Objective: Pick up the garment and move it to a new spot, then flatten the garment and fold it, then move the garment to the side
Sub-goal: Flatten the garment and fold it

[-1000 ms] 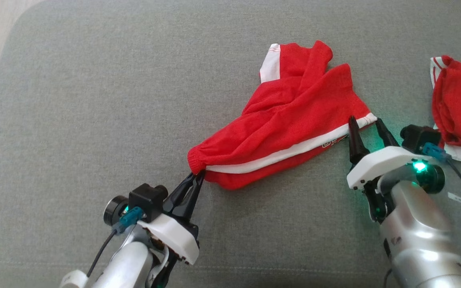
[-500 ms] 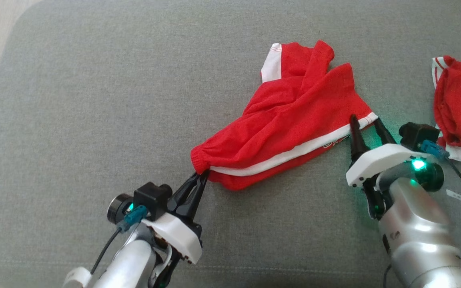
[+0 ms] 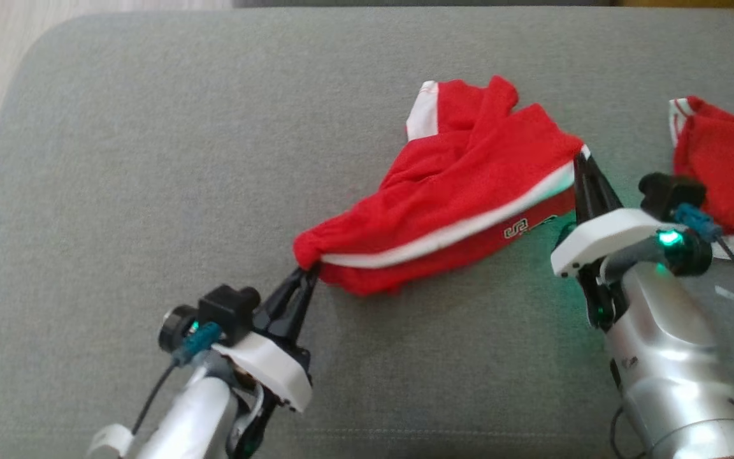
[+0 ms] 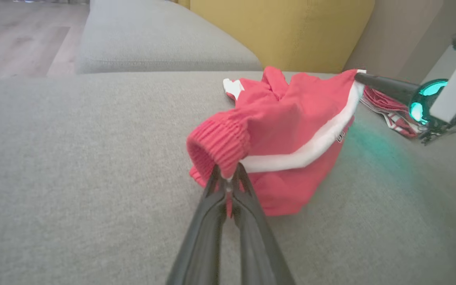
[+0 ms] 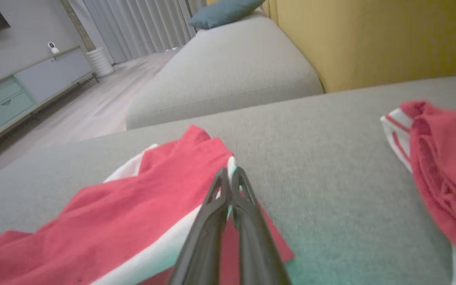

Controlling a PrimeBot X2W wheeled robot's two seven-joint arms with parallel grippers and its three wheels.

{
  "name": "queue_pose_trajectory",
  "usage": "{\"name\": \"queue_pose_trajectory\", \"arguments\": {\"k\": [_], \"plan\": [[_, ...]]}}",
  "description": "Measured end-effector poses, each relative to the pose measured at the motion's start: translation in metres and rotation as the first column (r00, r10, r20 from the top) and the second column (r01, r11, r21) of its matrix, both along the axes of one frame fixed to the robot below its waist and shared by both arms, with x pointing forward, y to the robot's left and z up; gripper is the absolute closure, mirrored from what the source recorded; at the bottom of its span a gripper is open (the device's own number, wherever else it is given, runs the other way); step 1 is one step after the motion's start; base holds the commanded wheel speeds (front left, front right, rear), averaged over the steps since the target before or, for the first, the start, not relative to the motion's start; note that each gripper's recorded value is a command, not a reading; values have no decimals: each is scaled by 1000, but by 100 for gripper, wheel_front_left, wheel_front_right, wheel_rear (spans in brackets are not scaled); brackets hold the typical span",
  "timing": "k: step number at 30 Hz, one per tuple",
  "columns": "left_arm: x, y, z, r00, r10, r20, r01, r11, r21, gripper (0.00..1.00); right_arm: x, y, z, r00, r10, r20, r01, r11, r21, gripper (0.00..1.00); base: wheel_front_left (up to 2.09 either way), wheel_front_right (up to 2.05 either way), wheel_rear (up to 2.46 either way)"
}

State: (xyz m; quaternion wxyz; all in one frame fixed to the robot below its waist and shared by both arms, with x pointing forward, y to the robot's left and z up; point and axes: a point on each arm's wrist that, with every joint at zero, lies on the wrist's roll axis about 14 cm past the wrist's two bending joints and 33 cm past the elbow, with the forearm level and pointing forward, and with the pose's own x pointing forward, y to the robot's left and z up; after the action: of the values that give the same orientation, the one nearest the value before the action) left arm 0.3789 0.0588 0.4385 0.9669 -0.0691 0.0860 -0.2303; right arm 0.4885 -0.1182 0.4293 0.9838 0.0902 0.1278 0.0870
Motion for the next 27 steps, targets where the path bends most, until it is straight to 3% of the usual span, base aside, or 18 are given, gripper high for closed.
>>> {"name": "queue_pose_trajectory", "arguments": {"k": [8,13,17,18,24,27], "plan": [[26,5,59,982,-10,187,10,1000,-1,100,7,-13,80,971,-22,237,19,1000,14,100,0,0,0],[53,2,150,906,-29,422,34,999,-4,100,5,-27,156,910,-27,414,19,1000,23,100,0,0,0],[53,-7,209,841,-44,539,63,998,-16,100,-10,-34,218,844,-25,536,9,999,31,100,0,0,0],[53,-7,209,841,-44,539,63,998,-16,100,-10,-34,218,844,-25,536,9,999,31,100,0,0,0],[38,-13,262,773,-24,633,70,996,-47,100,-50,-39,285,745,-28,667,0,999,41,100,0,0,0],[29,-17,277,753,-24,658,87,994,-63,100,-69,-40,291,738,-40,674,1,998,58,100,0,0,0]]}}
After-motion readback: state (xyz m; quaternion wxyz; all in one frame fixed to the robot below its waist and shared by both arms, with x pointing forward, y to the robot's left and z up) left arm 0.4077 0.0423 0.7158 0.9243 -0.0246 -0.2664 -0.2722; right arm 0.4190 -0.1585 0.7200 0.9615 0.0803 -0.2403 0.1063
